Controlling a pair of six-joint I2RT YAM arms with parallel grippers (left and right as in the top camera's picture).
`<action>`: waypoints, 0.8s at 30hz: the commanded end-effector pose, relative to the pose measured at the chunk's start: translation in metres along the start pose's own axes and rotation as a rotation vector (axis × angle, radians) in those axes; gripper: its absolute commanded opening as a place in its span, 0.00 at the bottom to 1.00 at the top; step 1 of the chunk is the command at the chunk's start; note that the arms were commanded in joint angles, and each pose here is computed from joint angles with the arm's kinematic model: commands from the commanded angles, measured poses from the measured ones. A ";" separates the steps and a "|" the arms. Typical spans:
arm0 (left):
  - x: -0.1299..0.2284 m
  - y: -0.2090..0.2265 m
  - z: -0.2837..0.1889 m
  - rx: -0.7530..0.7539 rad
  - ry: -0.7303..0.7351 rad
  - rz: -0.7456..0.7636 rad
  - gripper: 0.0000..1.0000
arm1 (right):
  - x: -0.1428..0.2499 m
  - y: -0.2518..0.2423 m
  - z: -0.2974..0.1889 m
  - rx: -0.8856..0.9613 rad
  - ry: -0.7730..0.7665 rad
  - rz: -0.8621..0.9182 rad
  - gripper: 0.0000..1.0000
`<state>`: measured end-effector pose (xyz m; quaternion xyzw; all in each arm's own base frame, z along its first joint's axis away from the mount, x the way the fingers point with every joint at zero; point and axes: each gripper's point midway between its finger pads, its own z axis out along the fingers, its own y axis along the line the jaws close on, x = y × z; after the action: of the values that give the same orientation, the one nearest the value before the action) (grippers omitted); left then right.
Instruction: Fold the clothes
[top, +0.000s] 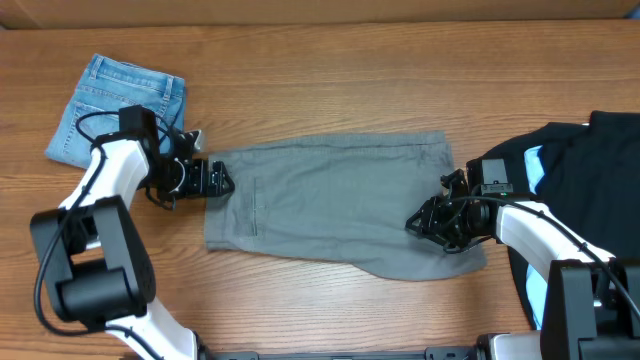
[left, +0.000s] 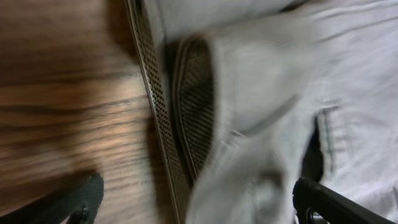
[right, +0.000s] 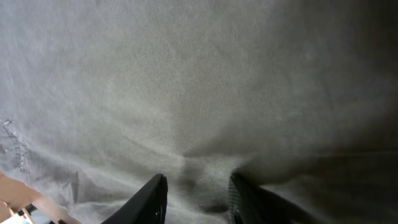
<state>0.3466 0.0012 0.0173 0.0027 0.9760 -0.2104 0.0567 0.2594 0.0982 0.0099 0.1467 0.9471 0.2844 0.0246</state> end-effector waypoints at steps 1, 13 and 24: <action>0.012 -0.001 0.028 0.082 0.073 -0.058 1.00 | 0.004 -0.001 0.003 0.002 0.009 0.003 0.38; 0.035 -0.014 0.061 0.140 0.199 -0.063 0.82 | 0.003 -0.002 0.003 0.005 0.005 0.001 0.39; 0.069 0.007 0.051 -0.019 0.349 -0.235 0.82 | 0.003 -0.002 0.003 0.005 0.006 0.001 0.40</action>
<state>0.3296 -0.0467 0.0131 -0.0286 0.9491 -0.3122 -0.0309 0.2599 0.0981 0.0097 0.1474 0.9470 0.2842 0.0260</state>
